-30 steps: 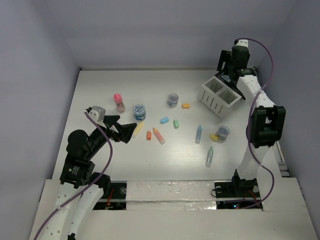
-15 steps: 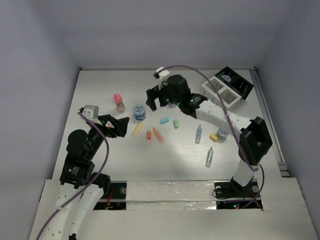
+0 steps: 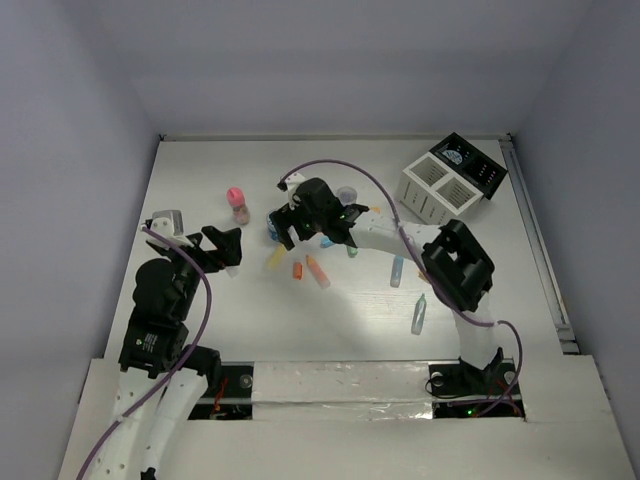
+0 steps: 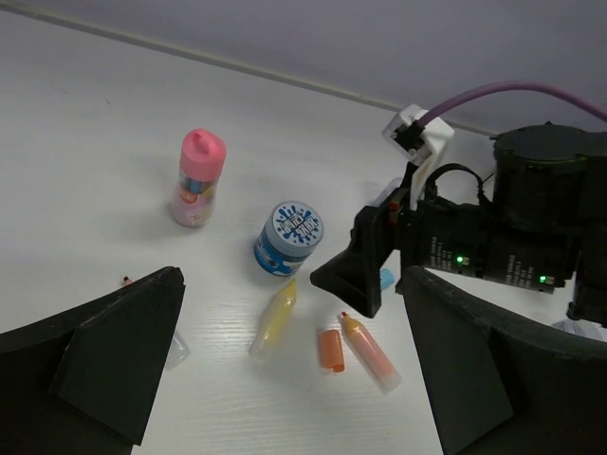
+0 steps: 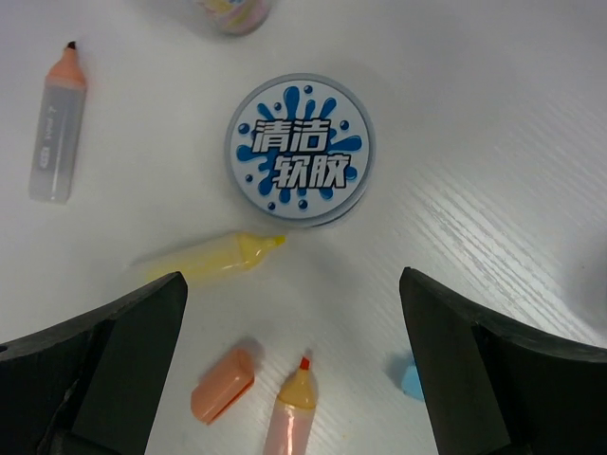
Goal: Sort the stationery into containers
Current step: Pick up the stationery from the center of the board, then place the stationery in the storage box.
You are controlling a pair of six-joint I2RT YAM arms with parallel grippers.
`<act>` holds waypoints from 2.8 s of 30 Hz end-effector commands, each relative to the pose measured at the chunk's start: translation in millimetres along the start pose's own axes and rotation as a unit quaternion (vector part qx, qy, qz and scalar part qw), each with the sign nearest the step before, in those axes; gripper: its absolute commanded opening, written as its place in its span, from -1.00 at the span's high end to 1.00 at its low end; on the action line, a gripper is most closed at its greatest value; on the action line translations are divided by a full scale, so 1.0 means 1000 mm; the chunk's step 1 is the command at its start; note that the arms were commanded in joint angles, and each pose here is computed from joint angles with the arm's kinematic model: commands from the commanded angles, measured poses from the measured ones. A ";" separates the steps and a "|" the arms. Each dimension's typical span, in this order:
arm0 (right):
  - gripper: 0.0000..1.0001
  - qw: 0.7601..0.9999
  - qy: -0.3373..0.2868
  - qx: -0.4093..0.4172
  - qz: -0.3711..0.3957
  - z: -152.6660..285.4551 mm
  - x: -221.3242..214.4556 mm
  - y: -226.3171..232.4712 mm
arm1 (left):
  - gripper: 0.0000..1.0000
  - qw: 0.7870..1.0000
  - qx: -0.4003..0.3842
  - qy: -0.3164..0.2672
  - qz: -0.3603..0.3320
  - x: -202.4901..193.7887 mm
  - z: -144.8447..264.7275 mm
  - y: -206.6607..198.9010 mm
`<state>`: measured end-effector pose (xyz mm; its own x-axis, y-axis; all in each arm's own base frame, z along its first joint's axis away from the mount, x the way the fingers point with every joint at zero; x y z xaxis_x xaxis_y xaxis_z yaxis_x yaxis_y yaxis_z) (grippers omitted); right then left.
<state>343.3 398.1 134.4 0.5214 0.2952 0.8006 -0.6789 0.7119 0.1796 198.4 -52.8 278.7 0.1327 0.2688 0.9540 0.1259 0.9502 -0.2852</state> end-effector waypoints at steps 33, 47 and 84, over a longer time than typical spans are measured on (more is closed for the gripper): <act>0.23 0.991 -0.087 -0.097 -0.025 -0.051 0.067 -0.005 | -0.98 0.999 -0.047 -0.009 -0.005 0.012 -0.005 -0.015; 0.24 0.957 -0.213 -0.185 -0.060 0.063 0.150 -0.064 | -0.98 0.999 -0.053 -0.013 -0.005 0.014 -0.003 -0.016; 0.24 0.824 -0.251 -0.458 -0.219 0.249 0.103 -0.406 | -0.98 0.997 -0.072 0.004 -0.015 0.008 -0.005 -0.025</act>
<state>529.2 -19.6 241.3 0.3084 -0.2656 0.9134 0.3556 0.9228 0.1483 199.6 -73.8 271.8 0.2012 0.2346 0.9510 0.2440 0.9283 -0.2806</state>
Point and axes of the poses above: each gripper's point midway between its finger pads, its own z axis back along the fingers, its own y axis along the line the jaws close on, x = y × z, the point moved 4 cm from there along z, back along the fingers, and after that the axes turned 5 degrees about -z, right-handed, at the moved point
